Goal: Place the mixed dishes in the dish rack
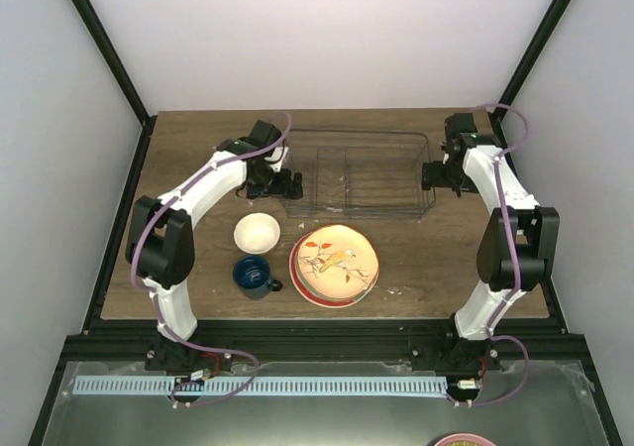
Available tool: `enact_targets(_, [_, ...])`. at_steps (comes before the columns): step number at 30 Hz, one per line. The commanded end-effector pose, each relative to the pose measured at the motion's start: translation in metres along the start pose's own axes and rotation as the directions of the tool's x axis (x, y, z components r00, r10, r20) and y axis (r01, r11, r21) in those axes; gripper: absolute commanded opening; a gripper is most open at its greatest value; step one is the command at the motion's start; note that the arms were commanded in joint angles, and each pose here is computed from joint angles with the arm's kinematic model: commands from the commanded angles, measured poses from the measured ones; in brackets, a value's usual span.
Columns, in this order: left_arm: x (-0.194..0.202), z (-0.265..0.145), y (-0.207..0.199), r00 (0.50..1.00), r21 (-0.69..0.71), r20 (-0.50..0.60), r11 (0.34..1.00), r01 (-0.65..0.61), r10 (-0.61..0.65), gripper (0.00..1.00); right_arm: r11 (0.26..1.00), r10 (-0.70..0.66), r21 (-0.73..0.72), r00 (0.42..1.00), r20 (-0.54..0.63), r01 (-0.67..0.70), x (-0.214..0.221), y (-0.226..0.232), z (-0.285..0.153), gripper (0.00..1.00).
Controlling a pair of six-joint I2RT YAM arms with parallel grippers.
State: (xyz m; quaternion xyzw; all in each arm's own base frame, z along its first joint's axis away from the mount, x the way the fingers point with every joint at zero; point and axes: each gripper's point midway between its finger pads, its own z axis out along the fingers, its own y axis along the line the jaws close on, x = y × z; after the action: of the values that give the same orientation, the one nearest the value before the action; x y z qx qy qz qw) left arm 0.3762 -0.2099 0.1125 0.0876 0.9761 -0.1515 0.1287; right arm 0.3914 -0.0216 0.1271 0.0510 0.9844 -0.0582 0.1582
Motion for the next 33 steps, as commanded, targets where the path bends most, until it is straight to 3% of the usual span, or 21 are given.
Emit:
enact_targets(1, [-0.023, -0.025, -0.010, 0.998, -0.005, 0.064, 1.000, -0.025, 0.025, 1.00, 0.998, -0.045, -0.031, 0.996, 0.072, 0.047, -0.019, 0.016, -0.024, 1.00])
enact_targets(8, [-0.055, -0.063, 0.008, 0.979, -0.161, 0.202, 0.987, -0.008, 0.041, 1.00, 0.990, -0.087, -0.098, 0.980, 0.177, 0.106, -0.041, 0.044, -0.051, 1.00])
enact_targets(16, [-0.046, -0.087, 0.065, 0.981, -0.345, 0.180, 0.930, 0.129, -0.069, 1.00, 0.923, -0.010, -0.347, 0.914, 0.406, 0.165, -0.087, 0.090, -0.109, 1.00])
enact_targets(19, [-0.038, -0.095, 0.075, 0.980, -0.310, 0.147, 0.935, 0.174, -0.133, 1.00, 0.916, -0.021, -0.350, 0.895, 0.446, 0.196, -0.099, 0.101, -0.117, 1.00])
enact_targets(23, [-0.018, -0.090, 0.057, 0.955, 0.011, 0.083, 0.958, 0.285, -0.285, 0.97, 0.926, -0.046, -0.313, 0.886, 0.461, 0.211, -0.111, 0.106, -0.117, 1.00])
enact_targets(24, [-0.013, -0.089, 0.059, 0.946, 0.032, 0.090, 0.950, 0.309, -0.311, 0.96, 0.927, -0.049, -0.308, 0.882, 0.468, 0.215, -0.113, 0.107, -0.118, 1.00])
enact_targets(33, [0.049, -0.075, 0.095, 0.947, -0.165, -0.003, 0.934, 0.317, -0.321, 0.96, 0.917, -0.083, -0.314, 0.887, 0.455, 0.247, -0.117, 0.122, -0.107, 1.00])
